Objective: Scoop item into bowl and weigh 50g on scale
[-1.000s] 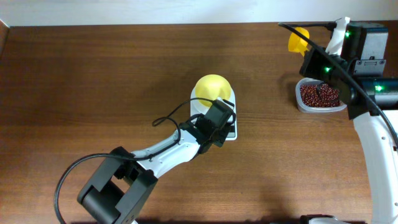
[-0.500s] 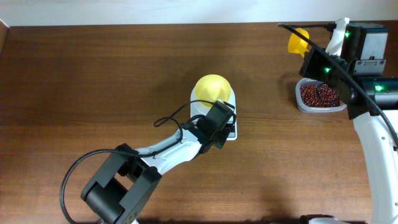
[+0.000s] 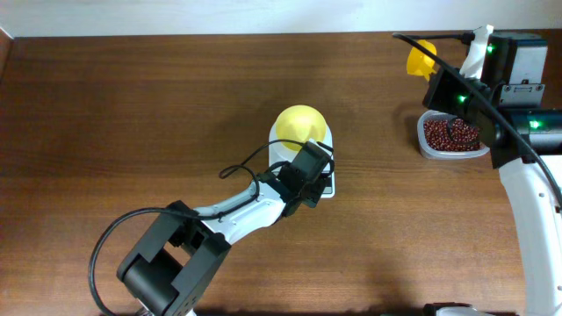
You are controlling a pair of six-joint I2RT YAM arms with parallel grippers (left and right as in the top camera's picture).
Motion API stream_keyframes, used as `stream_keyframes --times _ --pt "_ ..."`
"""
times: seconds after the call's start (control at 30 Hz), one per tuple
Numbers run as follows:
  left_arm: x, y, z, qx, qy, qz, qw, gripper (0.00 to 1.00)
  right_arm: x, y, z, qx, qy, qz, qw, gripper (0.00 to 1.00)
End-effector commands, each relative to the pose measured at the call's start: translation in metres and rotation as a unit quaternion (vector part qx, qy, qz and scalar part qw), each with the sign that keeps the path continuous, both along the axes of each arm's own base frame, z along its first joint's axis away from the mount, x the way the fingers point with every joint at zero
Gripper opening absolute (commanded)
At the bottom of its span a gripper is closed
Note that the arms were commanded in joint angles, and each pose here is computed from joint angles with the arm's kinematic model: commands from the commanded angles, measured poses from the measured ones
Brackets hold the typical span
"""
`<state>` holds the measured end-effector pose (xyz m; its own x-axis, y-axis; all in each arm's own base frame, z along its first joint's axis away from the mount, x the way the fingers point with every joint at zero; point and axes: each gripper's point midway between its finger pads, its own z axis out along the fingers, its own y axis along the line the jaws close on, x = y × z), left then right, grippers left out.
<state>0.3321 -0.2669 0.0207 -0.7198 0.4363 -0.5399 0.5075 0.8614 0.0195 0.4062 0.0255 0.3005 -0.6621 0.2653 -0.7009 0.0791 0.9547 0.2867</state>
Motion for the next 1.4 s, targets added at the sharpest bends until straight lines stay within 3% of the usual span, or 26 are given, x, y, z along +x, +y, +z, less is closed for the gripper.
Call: stream_keyframes --times 0.0,0.33,0.5,1.37 --pt "-0.009 0.006 -0.016 0.02 0.022 -0.008 1.0 0.0 0.002 -0.003 0.004 -0.007 -0.006 -0.002 1.0 0.04" --pt "-0.011 0.008 -0.018 0.025 0.028 -0.008 0.999 0.0 -0.001 -0.003 0.001 -0.007 0.002 -0.002 1.0 0.04" --pt "-0.021 0.017 -0.048 0.055 0.062 -0.008 0.997 0.0 -0.001 -0.003 0.002 -0.007 0.001 -0.001 1.0 0.04" --pt "-0.039 0.038 -0.065 0.105 0.102 -0.002 0.989 0.0 -0.004 -0.003 -0.002 -0.007 0.011 -0.001 1.0 0.04"
